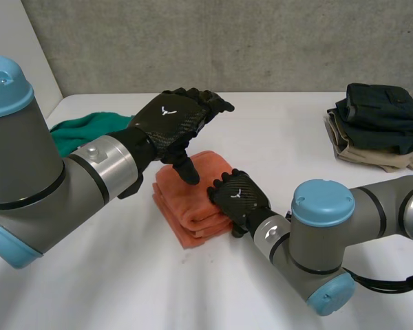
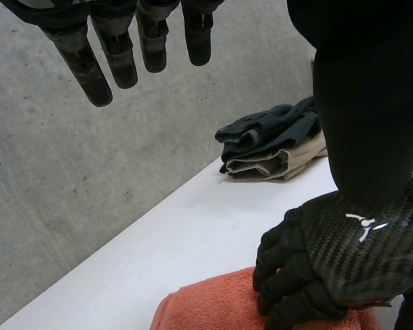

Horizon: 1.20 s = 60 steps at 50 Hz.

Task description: Fold the laundry.

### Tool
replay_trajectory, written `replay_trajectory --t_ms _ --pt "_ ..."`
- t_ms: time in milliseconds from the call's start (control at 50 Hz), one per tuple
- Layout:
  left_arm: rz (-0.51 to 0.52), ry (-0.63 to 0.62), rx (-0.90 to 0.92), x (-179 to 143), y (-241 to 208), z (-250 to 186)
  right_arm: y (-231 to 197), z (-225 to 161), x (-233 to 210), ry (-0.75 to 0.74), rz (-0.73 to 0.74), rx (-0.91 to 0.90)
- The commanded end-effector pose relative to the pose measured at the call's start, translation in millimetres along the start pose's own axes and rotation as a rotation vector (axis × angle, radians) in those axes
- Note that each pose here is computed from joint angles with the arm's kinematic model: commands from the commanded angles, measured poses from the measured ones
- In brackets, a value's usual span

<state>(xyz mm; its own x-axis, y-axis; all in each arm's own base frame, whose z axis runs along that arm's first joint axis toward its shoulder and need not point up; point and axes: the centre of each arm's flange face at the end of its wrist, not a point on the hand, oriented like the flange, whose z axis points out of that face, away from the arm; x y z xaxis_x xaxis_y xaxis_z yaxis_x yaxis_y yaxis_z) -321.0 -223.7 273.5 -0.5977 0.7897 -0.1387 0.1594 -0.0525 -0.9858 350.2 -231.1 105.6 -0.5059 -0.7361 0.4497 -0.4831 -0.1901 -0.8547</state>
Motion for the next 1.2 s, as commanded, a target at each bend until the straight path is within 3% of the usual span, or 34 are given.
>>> replay_trajectory --t_ms 20,560,720,860,880,980,1100,1200 --pt "0.0 -0.003 0.0 -1 0 0 2 9 1 0.009 -0.014 0.01" --pt "-0.001 -0.007 -0.002 -2 0 0 -14 33 16 0.065 -0.024 0.104" --pt "0.019 -0.015 0.043 -4 -14 0 -63 40 101 0.279 -0.008 0.296" --pt "0.041 -0.02 0.095 -6 -32 2 -76 28 225 0.541 0.018 0.421" --pt "0.042 -0.019 0.099 -6 -33 2 -71 23 255 0.609 0.013 0.444" --pt "0.037 -0.015 0.111 -4 -37 2 -35 12 327 0.74 -0.019 0.462" --pt "0.027 -0.007 0.098 -1 -33 1 36 14 370 0.751 -0.051 0.413" --pt "0.021 -0.005 0.085 -1 -28 2 124 25 386 0.72 -0.051 0.35"
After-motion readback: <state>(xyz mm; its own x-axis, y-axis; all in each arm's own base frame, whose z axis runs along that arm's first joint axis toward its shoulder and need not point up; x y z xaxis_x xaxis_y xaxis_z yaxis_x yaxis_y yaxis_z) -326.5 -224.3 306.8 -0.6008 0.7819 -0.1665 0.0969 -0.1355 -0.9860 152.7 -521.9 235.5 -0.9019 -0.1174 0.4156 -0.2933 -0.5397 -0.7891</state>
